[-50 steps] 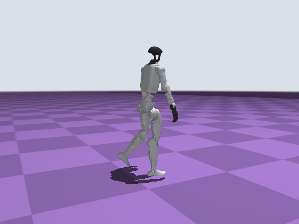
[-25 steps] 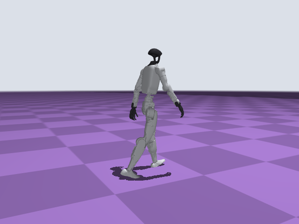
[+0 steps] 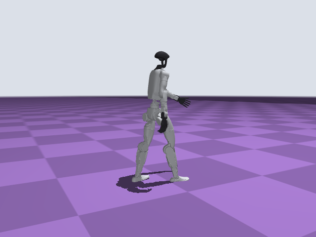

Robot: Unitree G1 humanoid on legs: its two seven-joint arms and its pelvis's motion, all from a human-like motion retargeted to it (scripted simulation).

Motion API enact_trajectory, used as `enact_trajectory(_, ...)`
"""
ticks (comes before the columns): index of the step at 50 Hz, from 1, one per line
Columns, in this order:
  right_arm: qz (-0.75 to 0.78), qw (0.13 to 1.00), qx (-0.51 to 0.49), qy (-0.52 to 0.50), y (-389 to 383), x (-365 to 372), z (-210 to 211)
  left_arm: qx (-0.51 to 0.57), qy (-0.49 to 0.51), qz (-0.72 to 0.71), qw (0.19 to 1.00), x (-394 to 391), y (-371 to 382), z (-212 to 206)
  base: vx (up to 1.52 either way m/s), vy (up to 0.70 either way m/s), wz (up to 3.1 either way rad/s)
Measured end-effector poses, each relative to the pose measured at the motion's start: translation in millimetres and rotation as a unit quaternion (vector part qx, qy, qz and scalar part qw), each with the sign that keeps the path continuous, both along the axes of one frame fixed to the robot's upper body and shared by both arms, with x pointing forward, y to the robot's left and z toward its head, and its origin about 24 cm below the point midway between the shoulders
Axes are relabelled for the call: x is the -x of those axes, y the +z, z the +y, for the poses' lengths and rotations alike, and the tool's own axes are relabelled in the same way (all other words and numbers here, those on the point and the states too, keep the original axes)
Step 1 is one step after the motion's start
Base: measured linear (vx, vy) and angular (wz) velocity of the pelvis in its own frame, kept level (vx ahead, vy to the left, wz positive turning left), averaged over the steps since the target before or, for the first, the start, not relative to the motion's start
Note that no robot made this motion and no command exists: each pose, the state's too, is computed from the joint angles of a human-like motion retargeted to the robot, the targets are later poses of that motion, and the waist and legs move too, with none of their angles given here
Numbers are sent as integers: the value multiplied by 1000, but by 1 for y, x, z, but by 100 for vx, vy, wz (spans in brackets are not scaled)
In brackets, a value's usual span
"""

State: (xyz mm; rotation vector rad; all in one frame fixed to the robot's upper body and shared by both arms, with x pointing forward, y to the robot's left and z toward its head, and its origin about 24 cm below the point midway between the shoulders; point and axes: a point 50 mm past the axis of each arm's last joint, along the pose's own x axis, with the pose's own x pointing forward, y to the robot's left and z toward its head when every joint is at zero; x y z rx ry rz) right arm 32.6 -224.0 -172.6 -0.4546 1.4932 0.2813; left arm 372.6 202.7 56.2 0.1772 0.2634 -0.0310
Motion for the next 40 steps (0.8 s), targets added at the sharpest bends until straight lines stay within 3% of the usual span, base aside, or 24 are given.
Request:
enact_trajectory(5,-5,999,-25,24,-1,-12,15,9,-11,-31,999,-3,12,-6,69,-25,5)
enact_trajectory(11,-8,998,-18,58,1,-34,13,14,-35,90,995,41,-64,-12,77,-20,8)
enact_trajectory(18,-79,995,24,54,17,-92,-5,-4,-4,387,922,192,-192,4,71,-13,8)
enact_trajectory(25,-245,967,59,50,65,-196,-7,-24,75,596,799,354,-228,34,56,-14,-89)
enact_trajectory(33,-442,892,72,55,146,-285,1,24,163,640,751,437,-220,41,59,1,-104)
enact_trajectory(40,-488,860,71,130,163,-290,7,96,145,618,767,447,-219,26,70,14,-41)
